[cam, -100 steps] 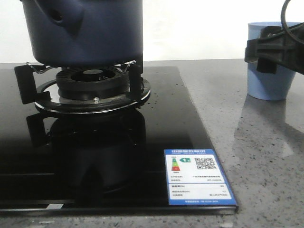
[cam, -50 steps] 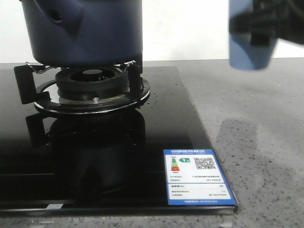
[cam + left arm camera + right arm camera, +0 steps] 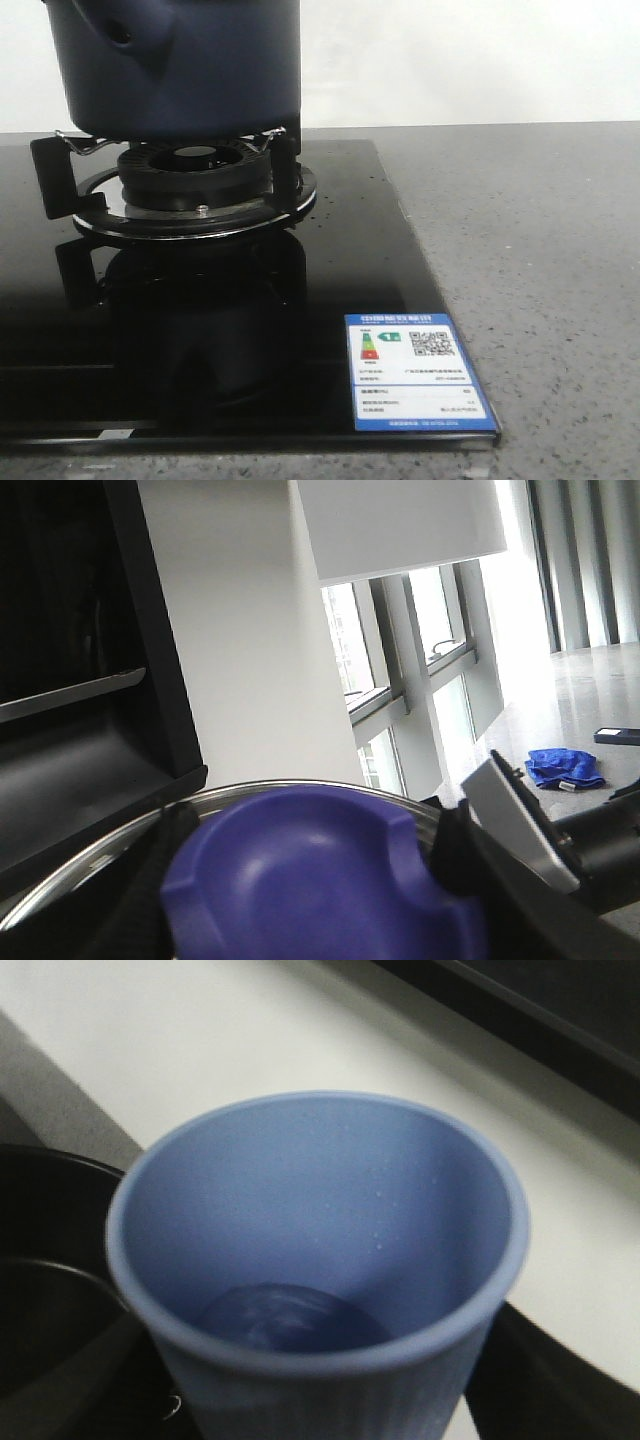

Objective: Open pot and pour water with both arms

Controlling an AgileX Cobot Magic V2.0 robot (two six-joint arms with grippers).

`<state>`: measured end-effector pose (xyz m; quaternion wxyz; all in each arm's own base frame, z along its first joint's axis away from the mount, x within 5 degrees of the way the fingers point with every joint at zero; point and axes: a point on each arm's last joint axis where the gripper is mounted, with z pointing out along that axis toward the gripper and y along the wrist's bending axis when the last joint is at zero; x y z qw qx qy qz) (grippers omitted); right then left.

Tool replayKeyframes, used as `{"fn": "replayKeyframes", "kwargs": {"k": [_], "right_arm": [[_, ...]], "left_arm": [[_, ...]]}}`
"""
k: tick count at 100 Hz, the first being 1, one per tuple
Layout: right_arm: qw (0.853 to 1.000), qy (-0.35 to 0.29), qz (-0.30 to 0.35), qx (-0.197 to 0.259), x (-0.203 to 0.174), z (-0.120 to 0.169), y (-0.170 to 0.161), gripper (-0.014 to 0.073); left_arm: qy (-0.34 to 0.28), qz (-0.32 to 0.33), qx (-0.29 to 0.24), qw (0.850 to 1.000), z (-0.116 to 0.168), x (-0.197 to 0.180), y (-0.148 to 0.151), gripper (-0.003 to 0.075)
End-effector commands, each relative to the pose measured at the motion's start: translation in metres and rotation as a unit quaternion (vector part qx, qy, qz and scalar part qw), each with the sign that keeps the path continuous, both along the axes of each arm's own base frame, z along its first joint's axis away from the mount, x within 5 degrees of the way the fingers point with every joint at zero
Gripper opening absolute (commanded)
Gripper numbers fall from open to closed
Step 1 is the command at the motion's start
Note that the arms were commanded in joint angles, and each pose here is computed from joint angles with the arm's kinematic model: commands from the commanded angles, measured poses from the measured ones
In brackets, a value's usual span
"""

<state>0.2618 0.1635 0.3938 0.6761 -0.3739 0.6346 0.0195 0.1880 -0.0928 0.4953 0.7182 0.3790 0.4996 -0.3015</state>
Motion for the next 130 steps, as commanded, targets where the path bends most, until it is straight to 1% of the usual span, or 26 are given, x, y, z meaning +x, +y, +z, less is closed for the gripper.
{"fn": "replayKeyframes", "kwargs": {"k": [1, 17, 25, 36, 49, 66, 73, 74, 77, 80, 85, 90, 104, 113, 122, 126, 129, 130], "right_arm": [[0.998, -0.064, 0.015, -0.023, 0.001, 0.031, 0.01, 0.0268], [0.991, -0.093, 0.032, -0.088, 0.012, 0.033, 0.032, 0.0268], [0.983, -0.116, 0.042, -0.134, 0.017, 0.028, 0.041, 0.0268], [0.973, -0.134, 0.051, -0.183, 0.023, 0.018, 0.049, 0.0268], [0.963, -0.142, 0.058, -0.221, 0.031, 0.007, 0.058, 0.0268], [0.953, -0.155, 0.06, -0.254, 0.04, 0.003, 0.065, 0.0268], [0.945, -0.171, 0.06, -0.273, 0.042, 0.004, 0.067, 0.0268], [0.941, -0.175, 0.061, -0.282, 0.043, 0.003, 0.068, 0.0268], [0.937, -0.183, 0.063, -0.29, 0.044, 0.003, 0.068, 0.0268], [0.93, -0.194, 0.067, -0.304, 0.044, 0.002, 0.069, 0.0268], [0.915, -0.216, 0.07, -0.335, 0.045, 0.0, 0.07, 0.0268], [0.903, -0.228, 0.072, -0.356, 0.046, -0.001, 0.071, 0.0268], [0.885, -0.245, 0.076, -0.388, 0.048, -0.005, 0.072, 0.0268], [0.892, -0.236, 0.074, -0.379, 0.049, -0.005, 0.072, 0.0268], [0.89, -0.247, 0.089, -0.373, 0.049, -0.007, 0.076, 0.0268], [0.883, -0.259, 0.096, -0.381, 0.049, -0.008, 0.078, 0.0268], [0.873, -0.271, 0.102, -0.392, 0.049, -0.009, 0.079, 0.0268], [0.868, -0.276, 0.103, -0.401, 0.049, -0.01, 0.08, 0.0268]], "left_arm": [[-0.021, -0.006, -0.049, 0.999, 0.022, -0.015, 0.004, 0.0282], [-0.023, -0.003, -0.05, 0.998, 0.022, -0.016, 0.004, 0.0282], [-0.022, 0.004, -0.053, 0.998, 0.023, -0.015, 0.005, 0.0282], [-0.021, 0.005, -0.055, 0.998, 0.023, -0.015, 0.005, 0.0282], [-0.021, 0.006, -0.056, 0.998, 0.023, -0.015, 0.005, 0.0282], [-0.021, 0.007, -0.056, 0.998, 0.023, -0.015, 0.005, 0.0282], [-0.021, 0.007, -0.056, 0.998, 0.023, -0.015, 0.005, 0.0282], [-0.021, 0.007, -0.056, 0.998, 0.023, -0.015, 0.005, 0.0282], [-0.021, 0.008, -0.056, 0.998, 0.023, -0.015, 0.005, 0.0282], [-0.021, 0.008, -0.056, 0.998, 0.023, -0.015, 0.005, 0.0282], [-0.021, 0.008, -0.056, 0.998, 0.023, -0.015, 0.005, 0.0282], [-0.021, 0.008, -0.056, 0.998, 0.023, -0.015, 0.005, 0.0282], [-0.021, 0.008, -0.056, 0.998, 0.023, -0.015, 0.005, 0.0282], [-0.021, 0.008, -0.056, 0.998, 0.023, -0.015, 0.005, 0.0282], [-0.021, 0.008, -0.056, 0.998, 0.023, -0.015, 0.005, 0.0282], [-0.021, 0.008, -0.056, 0.998, 0.023, -0.015, 0.005, 0.0282], [-0.021, 0.008, -0.056, 0.998, 0.023, -0.015, 0.005, 0.0282], [-0.021, 0.008, -0.056, 0.998, 0.023, -0.015, 0.005, 0.0282]]}}
